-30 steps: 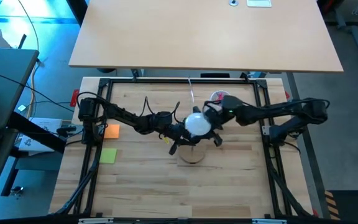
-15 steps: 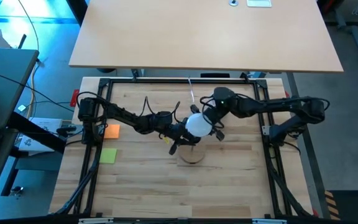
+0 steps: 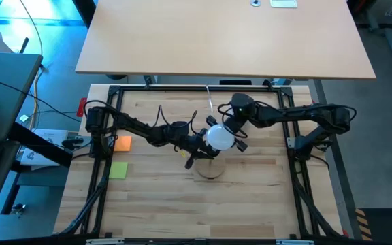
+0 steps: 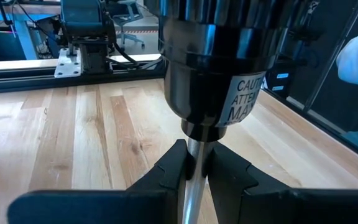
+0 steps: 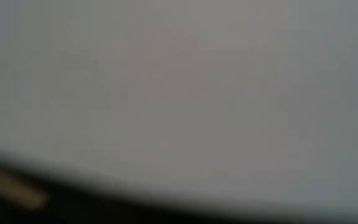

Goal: Screw lightbulb
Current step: Insert the white lightbulb into the brown lamp

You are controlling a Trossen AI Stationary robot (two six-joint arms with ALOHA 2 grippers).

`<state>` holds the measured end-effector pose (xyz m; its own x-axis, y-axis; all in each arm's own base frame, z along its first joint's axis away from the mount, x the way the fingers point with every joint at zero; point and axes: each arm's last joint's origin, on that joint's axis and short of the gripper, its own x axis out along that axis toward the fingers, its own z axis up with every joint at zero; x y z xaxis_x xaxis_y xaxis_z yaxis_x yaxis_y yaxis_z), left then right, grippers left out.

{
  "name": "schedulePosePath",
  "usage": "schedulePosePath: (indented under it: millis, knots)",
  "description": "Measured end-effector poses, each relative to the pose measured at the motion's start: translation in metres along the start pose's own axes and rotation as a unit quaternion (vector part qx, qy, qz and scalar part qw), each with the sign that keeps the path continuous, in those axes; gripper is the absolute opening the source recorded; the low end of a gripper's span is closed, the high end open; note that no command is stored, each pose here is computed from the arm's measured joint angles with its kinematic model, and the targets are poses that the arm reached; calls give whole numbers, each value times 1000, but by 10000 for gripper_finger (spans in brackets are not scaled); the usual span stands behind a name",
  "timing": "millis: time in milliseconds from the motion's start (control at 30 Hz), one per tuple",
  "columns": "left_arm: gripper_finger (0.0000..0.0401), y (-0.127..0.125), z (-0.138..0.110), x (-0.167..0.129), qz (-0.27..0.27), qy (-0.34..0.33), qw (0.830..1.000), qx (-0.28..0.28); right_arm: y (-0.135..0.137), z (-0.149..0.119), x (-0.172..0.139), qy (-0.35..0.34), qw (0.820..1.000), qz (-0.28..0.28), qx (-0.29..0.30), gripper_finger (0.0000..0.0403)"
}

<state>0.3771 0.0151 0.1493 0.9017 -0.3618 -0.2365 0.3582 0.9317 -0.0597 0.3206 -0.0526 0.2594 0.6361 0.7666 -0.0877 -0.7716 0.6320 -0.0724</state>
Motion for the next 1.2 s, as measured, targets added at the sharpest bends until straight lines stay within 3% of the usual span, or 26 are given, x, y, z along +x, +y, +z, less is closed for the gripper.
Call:
schedulePosePath:
  millis: [533, 900, 1200]
  knots:
    - [44, 1, 0, -1, 2, 0, 1000, -2, -5, 21, 9, 2, 1000, 8, -7, 129]
    - [44, 1, -1, -1, 2, 0, 1000, 1, -8, 9, 13, 33, 999, -13, 0, 129]
    - [44, 1, -1, 0, 2, 1, 1000, 1, -8, 2, 14, 32, 999, 20, 19, 129]
